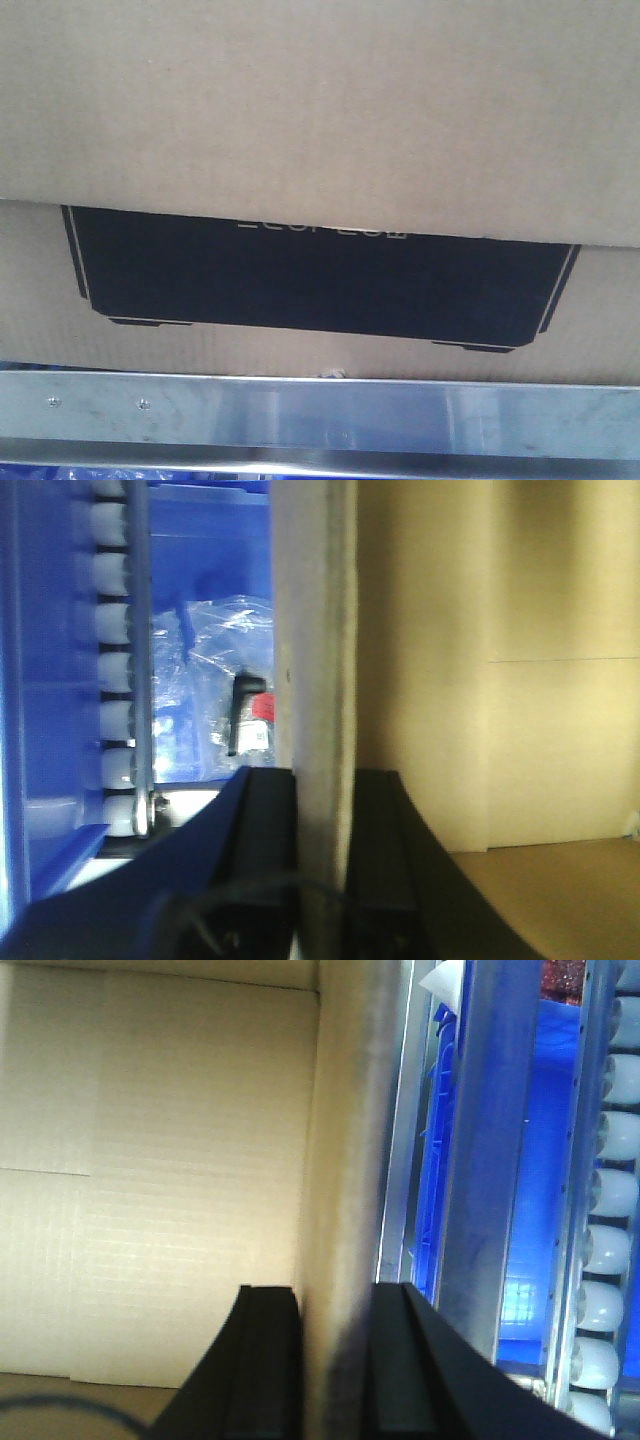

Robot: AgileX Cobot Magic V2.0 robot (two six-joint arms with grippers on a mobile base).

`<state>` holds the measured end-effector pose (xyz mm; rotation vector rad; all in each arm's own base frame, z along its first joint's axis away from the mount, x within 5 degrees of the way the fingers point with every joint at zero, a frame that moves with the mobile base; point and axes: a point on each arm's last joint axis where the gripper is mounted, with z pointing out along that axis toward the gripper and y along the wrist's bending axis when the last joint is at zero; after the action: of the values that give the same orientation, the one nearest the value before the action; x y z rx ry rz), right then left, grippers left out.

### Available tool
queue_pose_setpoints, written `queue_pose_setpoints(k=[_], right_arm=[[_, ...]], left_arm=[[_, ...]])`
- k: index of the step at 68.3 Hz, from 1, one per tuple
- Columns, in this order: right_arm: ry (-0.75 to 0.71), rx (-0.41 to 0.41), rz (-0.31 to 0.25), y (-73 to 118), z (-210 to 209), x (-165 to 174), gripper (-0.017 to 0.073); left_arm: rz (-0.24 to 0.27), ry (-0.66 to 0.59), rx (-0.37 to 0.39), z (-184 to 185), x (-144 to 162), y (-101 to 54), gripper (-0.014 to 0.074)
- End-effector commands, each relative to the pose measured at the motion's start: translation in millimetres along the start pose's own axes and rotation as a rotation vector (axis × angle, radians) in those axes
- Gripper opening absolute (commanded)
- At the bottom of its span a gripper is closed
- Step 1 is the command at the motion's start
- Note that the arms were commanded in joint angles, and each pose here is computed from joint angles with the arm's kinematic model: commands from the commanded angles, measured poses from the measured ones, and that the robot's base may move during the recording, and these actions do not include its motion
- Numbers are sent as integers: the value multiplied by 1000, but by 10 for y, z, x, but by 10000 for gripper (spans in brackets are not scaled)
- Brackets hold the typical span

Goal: Grab box from left shelf to table start
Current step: 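Close both grippers on the box's side walls, then lift the box with both grippers and pull it off the shelf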

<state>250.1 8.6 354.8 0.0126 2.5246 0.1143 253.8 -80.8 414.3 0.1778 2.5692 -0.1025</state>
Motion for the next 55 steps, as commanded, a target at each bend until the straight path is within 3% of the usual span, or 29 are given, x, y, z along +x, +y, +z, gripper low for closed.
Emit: queue_pose_setpoints(k=[1, 13, 28, 39, 55], right_arm=[[-105, 22, -27, -8, -144, -110, 58], [-167, 22, -29, -2, -241, -127, 58], [-379, -4, -28, 53, -848, 14, 58], [-461, -51, -12, 99, -1162, 274, 58], [-504, -120, 16, 133, -1282, 889, 58]], left_arm=[[-16, 6, 9, -114, 15, 9, -94], [-31, -38, 23, -203, 23, -6, -94], [-32, -196, 68, -692, 210, -64, -94], [-40, -289, 104, -919, 510, -33, -92], [-56, -365, 131, -967, 1145, 151, -92]])
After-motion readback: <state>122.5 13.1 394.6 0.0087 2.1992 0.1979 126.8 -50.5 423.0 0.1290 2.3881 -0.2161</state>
